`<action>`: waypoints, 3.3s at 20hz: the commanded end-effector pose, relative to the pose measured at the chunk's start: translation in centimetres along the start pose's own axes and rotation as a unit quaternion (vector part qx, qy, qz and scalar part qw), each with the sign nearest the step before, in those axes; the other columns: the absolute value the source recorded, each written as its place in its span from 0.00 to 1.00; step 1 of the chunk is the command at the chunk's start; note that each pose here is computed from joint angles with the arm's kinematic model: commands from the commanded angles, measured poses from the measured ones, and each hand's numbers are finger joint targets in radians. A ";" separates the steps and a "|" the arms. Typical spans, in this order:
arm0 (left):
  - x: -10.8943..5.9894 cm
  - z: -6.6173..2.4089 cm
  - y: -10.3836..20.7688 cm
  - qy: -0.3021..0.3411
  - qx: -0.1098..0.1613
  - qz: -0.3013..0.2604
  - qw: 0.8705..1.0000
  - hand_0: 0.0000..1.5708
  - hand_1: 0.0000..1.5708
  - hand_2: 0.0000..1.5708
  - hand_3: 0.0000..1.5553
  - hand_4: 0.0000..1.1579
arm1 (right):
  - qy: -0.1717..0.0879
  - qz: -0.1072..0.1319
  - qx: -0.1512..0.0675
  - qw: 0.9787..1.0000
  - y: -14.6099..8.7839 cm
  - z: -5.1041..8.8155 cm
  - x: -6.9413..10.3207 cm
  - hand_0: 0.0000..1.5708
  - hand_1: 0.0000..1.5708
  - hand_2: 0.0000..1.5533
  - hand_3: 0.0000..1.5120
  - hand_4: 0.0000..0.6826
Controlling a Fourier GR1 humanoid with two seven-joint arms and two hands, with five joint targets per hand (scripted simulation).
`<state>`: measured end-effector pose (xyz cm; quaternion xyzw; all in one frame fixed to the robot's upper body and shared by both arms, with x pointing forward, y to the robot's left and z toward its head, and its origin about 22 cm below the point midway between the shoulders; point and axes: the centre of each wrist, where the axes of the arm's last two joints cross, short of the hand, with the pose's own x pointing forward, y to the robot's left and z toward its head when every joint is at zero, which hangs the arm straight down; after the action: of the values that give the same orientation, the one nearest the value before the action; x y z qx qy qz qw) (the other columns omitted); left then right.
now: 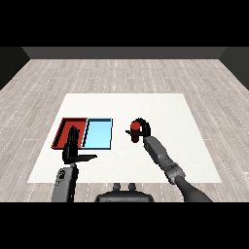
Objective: Pick the red can and put it in the red box
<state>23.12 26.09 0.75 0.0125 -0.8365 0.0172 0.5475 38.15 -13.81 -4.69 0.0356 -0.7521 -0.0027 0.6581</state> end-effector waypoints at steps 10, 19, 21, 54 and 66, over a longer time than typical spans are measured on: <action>-0.5 -1.68 -3.5 0.022 -0.045 -0.006 0.999 0.00 0.00 0.00 0.00 0.00 | -0.076 -0.001 0.017 0.997 1.4 -1.9 5.0 0.92 0.92 0.93 0.93 0.95; -1.4 -3.34 -10.2 0.054 -0.117 0.045 0.991 0.00 0.00 0.00 0.00 0.00 | -0.098 -0.021 0.018 0.995 2.9 -0.2 5.5 0.91 0.91 0.93 0.94 0.96; -0.1 -2.95 -11.7 0.057 -0.123 0.050 0.990 0.00 0.00 0.00 0.00 0.00 | -0.098 -0.022 0.018 0.995 2.5 1.4 5.6 0.91 0.91 0.93 0.94 0.96; -0.5 -6.65 -17.5 0.087 -0.164 0.031 0.982 0.00 0.00 0.00 0.00 0.00 | -0.138 -0.038 0.093 0.985 8.2 8.3 9.9 0.92 0.92 0.92 0.91 0.90; 0.0 -5.22 -20.9 0.085 -0.140 -0.008 0.987 0.00 0.00 0.00 0.00 0.37 | -0.146 -0.066 0.099 0.982 9.7 7.7 12.4 0.95 0.95 0.94 0.93 0.74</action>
<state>28.68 7.67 1.89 -0.0856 -0.7811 -0.1018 0.6101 29.10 -6.00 5.80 0.1408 -0.8302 0.0279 0.5386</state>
